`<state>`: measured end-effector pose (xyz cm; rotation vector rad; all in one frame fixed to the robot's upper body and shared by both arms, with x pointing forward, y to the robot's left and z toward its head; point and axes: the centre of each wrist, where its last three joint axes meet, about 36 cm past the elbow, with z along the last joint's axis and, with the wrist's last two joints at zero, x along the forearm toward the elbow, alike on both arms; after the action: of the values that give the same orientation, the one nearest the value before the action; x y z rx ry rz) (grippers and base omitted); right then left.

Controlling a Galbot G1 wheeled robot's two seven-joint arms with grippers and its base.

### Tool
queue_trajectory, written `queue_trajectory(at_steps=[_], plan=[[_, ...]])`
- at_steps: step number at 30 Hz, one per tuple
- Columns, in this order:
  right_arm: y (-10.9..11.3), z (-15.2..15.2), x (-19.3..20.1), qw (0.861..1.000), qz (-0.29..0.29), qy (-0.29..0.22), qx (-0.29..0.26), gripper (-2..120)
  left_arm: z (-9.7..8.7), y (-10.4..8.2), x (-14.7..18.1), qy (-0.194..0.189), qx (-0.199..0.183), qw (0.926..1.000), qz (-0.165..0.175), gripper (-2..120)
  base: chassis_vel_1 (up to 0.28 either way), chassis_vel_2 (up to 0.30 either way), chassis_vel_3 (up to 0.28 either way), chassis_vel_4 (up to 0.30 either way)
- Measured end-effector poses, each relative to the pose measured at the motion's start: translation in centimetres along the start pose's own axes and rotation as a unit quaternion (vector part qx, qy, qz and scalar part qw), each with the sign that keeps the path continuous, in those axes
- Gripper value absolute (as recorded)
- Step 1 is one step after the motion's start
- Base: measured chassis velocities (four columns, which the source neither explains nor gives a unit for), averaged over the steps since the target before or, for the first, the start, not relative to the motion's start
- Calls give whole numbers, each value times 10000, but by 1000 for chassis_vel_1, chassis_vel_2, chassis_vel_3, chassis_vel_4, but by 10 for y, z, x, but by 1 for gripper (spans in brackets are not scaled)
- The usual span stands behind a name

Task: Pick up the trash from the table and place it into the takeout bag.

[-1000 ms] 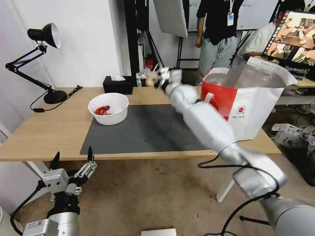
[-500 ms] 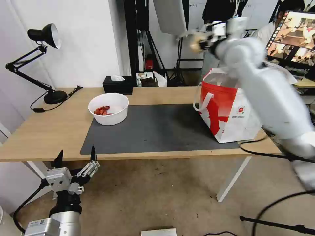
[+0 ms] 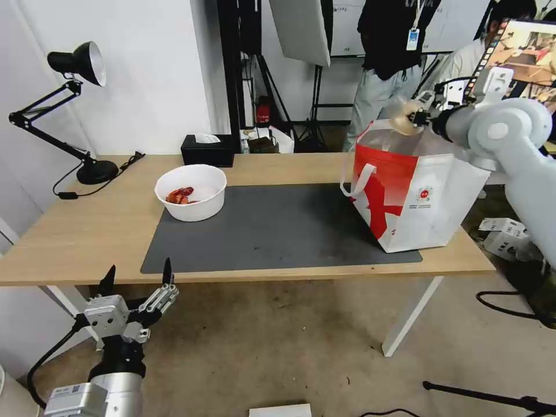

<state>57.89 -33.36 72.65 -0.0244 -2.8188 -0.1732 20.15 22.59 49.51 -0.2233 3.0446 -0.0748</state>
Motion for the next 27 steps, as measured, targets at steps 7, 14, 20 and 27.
queue_trajectory(at_steps=[7, 14, 20, 27], plan=[[5, 0, 3, 10000, -3, -31, 28, 35, 0, 0, 1, -8, -9, 10000, -12, 100, 0, 0, 0, 0], [7, 1, 7, 9999, 10, -74, 69, 60, 0, 1, 1, -38, -4, 10000, -25, 100, 0, 0, 0, 0], [8, 2, 14, 9999, 18, -128, 112, 86, 0, 1, 1, -56, -6, 10000, -24, 100, 0, 0, 0, 0], [20, 9, 48, 9978, -372, -456, 290, 100, 0, 0, 1, -62, -4, 10000, -25, 100, 0, 0, 0, 0]])
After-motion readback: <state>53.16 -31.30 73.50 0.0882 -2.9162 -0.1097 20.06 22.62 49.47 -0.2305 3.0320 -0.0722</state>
